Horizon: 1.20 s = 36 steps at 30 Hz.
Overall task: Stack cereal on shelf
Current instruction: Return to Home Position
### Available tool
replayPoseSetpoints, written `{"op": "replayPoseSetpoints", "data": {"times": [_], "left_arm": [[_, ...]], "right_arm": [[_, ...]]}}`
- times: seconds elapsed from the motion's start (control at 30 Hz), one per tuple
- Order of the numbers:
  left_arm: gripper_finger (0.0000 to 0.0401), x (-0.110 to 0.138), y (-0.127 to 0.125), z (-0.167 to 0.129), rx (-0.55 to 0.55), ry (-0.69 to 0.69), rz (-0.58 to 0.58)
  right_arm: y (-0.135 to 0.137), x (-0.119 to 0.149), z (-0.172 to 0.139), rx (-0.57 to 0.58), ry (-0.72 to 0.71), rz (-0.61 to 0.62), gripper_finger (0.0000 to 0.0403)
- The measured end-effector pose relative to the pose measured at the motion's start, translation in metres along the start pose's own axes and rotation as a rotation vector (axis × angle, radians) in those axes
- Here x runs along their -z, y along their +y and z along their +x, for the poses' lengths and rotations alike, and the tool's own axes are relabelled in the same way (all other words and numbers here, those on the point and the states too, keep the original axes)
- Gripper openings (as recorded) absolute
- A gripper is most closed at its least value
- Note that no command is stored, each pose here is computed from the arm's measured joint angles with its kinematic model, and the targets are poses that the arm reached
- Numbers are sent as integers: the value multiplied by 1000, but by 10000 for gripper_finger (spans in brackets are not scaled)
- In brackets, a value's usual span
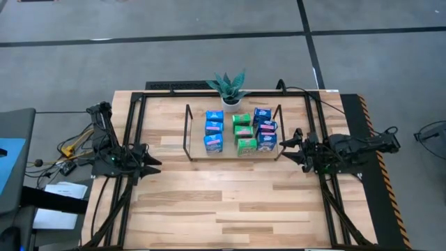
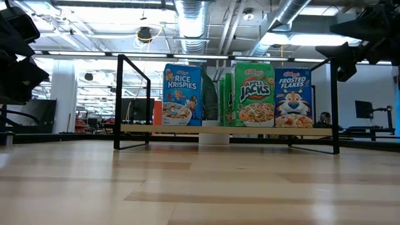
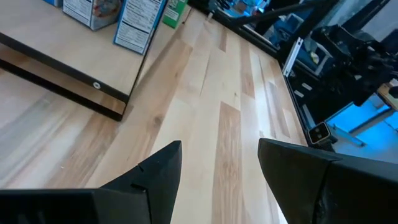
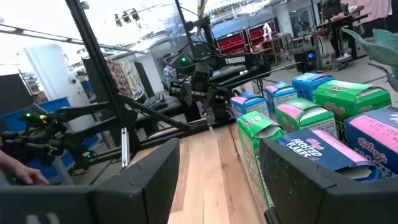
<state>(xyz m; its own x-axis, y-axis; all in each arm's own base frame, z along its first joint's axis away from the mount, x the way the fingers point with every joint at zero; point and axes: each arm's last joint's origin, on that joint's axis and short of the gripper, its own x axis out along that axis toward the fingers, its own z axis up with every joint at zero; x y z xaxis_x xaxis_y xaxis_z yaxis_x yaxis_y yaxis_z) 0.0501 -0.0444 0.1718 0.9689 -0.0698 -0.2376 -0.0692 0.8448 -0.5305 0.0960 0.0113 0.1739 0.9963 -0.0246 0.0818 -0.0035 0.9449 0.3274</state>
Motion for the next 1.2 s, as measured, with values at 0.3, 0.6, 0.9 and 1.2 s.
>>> {"op": "replayPoseSetpoints", "data": {"times": [0.3,0.6,0.9,1.2], "left_arm": [[203,0,0,0,6,9,1],[203,1,0,0,6,10,1],[203,1,0,0,6,10,2],[203,1,0,0,6,10,2]], "right_arm": [[0,1,0,2,6,1,245],[0,1,0,3,8,1,245],[0,1,0,3,10,1,245],[0,1,0,4,11,1,245]]}}
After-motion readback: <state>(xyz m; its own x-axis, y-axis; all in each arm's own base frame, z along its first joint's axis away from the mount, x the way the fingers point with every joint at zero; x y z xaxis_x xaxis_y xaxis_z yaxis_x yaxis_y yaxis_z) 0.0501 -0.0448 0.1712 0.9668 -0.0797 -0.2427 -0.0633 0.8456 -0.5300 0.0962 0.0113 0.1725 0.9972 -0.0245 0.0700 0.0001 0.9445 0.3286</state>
